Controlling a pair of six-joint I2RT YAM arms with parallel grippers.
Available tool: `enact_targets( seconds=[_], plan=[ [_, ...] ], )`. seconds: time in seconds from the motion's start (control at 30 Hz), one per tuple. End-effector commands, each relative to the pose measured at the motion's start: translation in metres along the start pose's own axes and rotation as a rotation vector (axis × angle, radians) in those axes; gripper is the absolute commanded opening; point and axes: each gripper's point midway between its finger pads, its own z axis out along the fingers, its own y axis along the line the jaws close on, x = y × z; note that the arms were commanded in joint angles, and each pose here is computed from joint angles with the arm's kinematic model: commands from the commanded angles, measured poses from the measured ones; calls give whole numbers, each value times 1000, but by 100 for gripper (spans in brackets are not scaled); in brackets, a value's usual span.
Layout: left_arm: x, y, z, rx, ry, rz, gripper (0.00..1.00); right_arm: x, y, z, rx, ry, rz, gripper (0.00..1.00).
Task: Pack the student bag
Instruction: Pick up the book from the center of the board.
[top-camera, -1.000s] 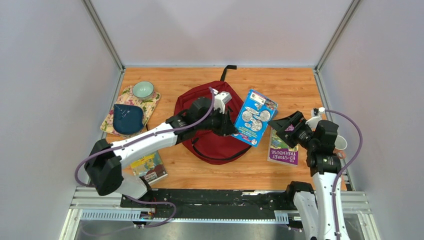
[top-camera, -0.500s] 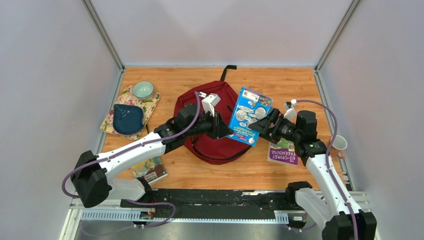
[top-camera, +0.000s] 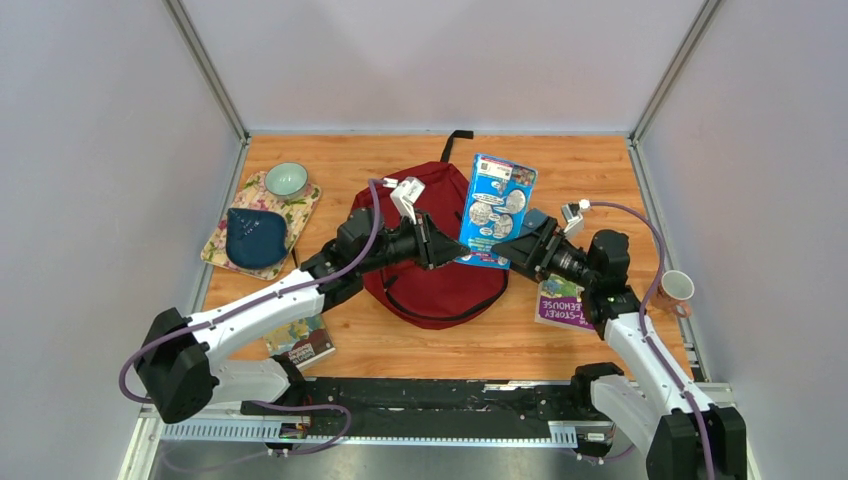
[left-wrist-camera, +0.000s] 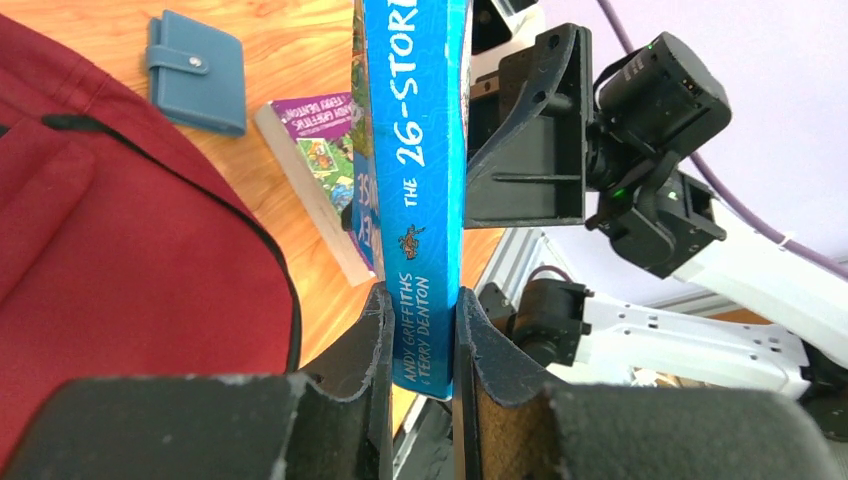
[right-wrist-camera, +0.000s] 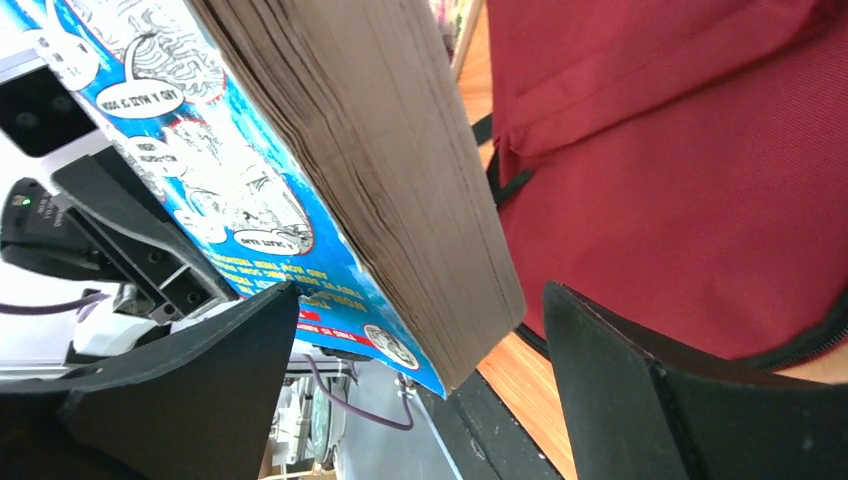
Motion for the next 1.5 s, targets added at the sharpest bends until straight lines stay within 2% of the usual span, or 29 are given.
enact_targets(
  seconds=[0.0, 0.5, 0.73, 1.23, 1.47],
  plan=[
    [-41, -59, -6, 242, -138, 23, 0, -7, 27, 3, -125, -20, -38, 95],
    [-42, -58, -13, 303, -163, -50, 0, -11, 46, 3, -234, -34, -4, 95],
    [-48, -62, -17, 327, -180, -51, 0, -11, 28, 6, -158, -54, 22, 96],
    [-49, -68, -22, 369, -183, -73, 0, -18, 21, 3, -110, -120, -17, 98],
    [-48, -69, -22, 386, -180, -92, 0, -18, 33, 1, -156, -117, -37, 98]
  ],
)
